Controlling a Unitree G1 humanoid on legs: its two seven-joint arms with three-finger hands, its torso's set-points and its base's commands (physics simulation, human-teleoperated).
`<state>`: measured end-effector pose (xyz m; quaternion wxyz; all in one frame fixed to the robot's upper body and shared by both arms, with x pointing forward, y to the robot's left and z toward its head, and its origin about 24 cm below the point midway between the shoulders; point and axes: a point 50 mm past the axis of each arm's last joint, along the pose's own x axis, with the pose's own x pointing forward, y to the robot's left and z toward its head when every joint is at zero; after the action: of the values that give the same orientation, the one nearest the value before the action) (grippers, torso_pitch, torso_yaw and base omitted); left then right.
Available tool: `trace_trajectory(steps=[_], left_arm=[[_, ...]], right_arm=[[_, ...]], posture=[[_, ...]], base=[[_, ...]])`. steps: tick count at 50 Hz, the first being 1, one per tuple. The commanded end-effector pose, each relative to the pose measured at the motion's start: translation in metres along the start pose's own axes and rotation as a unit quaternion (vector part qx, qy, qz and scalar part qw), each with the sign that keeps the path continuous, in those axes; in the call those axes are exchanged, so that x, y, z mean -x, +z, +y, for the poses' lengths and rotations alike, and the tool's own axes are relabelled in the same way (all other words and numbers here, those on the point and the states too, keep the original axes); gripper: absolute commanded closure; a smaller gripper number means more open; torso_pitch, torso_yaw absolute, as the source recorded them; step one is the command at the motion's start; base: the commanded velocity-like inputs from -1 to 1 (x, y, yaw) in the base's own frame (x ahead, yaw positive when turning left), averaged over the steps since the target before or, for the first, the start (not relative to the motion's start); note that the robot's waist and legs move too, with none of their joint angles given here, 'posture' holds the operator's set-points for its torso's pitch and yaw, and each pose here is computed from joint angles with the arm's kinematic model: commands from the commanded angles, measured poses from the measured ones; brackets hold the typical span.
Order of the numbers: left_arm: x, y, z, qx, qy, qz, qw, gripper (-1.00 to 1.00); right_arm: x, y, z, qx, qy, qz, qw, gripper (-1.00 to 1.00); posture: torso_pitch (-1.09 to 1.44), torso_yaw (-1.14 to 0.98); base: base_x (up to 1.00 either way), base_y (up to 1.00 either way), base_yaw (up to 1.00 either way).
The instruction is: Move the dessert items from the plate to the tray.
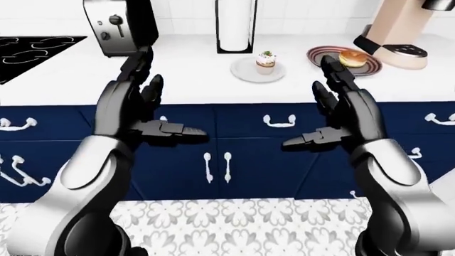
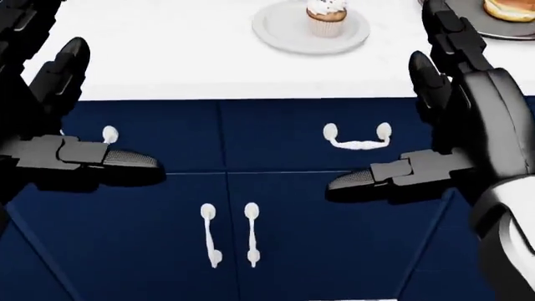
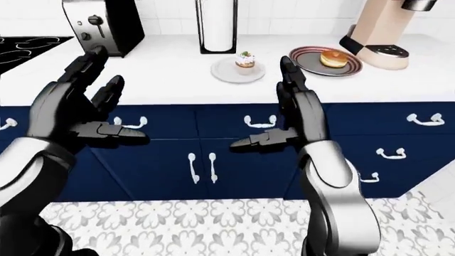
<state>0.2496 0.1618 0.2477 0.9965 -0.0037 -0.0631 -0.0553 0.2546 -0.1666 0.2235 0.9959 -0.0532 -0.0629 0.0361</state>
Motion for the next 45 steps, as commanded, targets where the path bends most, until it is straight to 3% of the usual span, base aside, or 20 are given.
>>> trace_trajectory(steps=[1,22,32,45], left_arm=[[0.002,0.012,-0.002,-0.003,-0.006,-0.029,0.9996,-1.00],[0.004,0.020,0.004,0.001,-0.002,-0.038,0.9993,-1.00],[0.004,0.022,0.009,0.000,0.003,-0.038,0.9993,-1.00],[0.004,0.029,0.016,-0.008,0.008,-0.042,0.9991,-1.00]], right_arm=[[0.002,0.012,-0.003,0.007,-0.008,-0.028,0.9995,-1.00],[0.003,0.020,-0.002,0.014,0.000,-0.035,0.9993,-1.00],[0.004,0.025,0.000,-0.004,0.005,-0.050,0.9987,-1.00],[0.004,0.036,-0.003,0.019,0.009,-0.053,0.9984,-1.00]], posture=[[0.00,0.00],[0.00,0.00],[0.00,0.00],[0.00,0.00]], base=[[0.33,-0.73,0.00],[0.32,-0.79,0.00],[0.01,0.00,0.04],[0.00,0.02,0.83]])
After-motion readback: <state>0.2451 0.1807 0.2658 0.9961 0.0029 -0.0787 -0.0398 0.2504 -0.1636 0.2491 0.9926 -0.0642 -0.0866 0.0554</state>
